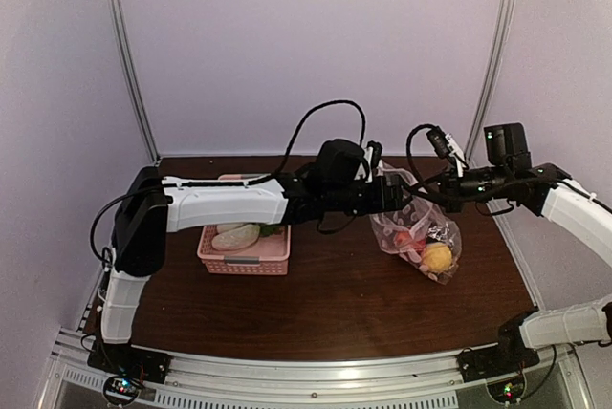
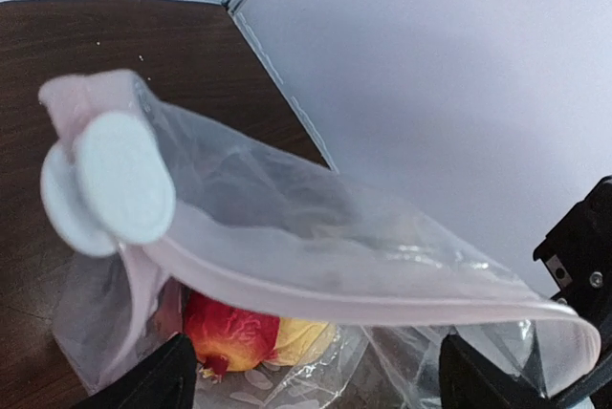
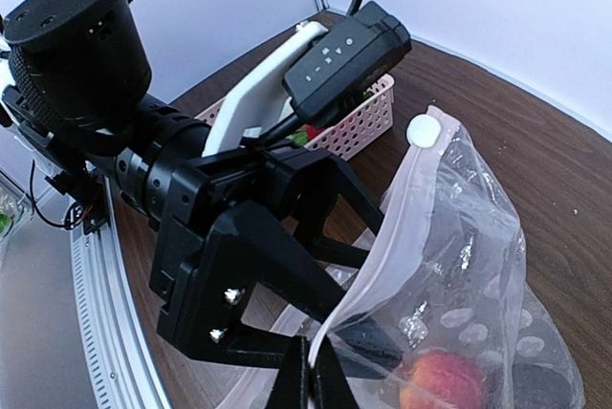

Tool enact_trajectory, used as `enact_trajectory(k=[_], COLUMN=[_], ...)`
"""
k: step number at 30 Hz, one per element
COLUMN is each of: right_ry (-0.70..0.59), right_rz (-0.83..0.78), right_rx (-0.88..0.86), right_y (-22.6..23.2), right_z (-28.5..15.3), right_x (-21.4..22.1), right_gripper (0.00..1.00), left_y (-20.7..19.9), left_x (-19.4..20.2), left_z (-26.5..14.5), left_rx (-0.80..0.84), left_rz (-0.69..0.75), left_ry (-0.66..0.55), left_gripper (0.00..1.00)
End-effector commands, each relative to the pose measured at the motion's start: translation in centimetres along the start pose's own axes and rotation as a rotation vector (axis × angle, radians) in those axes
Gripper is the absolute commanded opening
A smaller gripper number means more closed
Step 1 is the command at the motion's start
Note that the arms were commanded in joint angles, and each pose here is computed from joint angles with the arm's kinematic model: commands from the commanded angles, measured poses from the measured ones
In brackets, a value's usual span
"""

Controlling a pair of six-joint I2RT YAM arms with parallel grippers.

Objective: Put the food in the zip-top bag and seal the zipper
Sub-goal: Place the fake fruit in the zipper food storage bag, then adjust the zipper food storage bag at the center of the board.

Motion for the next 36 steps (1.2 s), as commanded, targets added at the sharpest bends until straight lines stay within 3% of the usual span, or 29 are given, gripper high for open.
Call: enact_trajectory(k=[1, 6, 9, 16, 23, 28, 36], right_ry=[-0.026, 0.008, 0.035, 0.079, 0.106, 0.100, 0.242], right_rz=[-0.047, -0.037, -0.043, -0.112, -0.242, -0.250, -0.182], right_rx=[0.055, 0.078, 0.138, 0.442, 0.677, 0.494, 0.141], right_y=[0.0, -0.9, -2.0, -6.9, -10.2, -8.5, -4.0], right_z=[-0.8, -0.1, 0.0, -2.3, -4.5, -2.2, 4.1], right_x=[-1.3, -0.6, -0.3, -3.3, -8.3, -7.8, 0.3], right_gripper=[0.00, 0.00, 0.00, 0.00, 0.00, 0.00, 0.00], left_y=[-3.1, -6.2, -7.6, -2.4, 5.9, 9.1, 13.7], left_x=[-1.6, -2.1, -2.3, -1.3, -2.8, -3.6, -4.7], left_z=[-2.5, -5.6, -8.4, -14.2, -20.7, -23.1, -20.4], left_rx=[0.111, 0.289, 0.310, -0.117, -0.522, -0.656, -0.734], left_rz=[0.062, 0.182, 0.282, 0.420, 0.345, 0.334, 0.288], left_ry=[-0.016, 0.008, 0.018, 0.011, -0.051, -0.048, 0.029], left_gripper=[0.89, 0.88, 0.87, 0.87, 0.87, 0.92, 0.94])
Point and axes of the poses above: each gripper's point midway between its finger pads, its own z axis out along the fingers, its own y axis along the line the jaws close on, x = y × z, the point moved 9 cm from there along -z, back along the fingers, and after that the axes turned 10 degrees about -z, right-handed, at the moved point
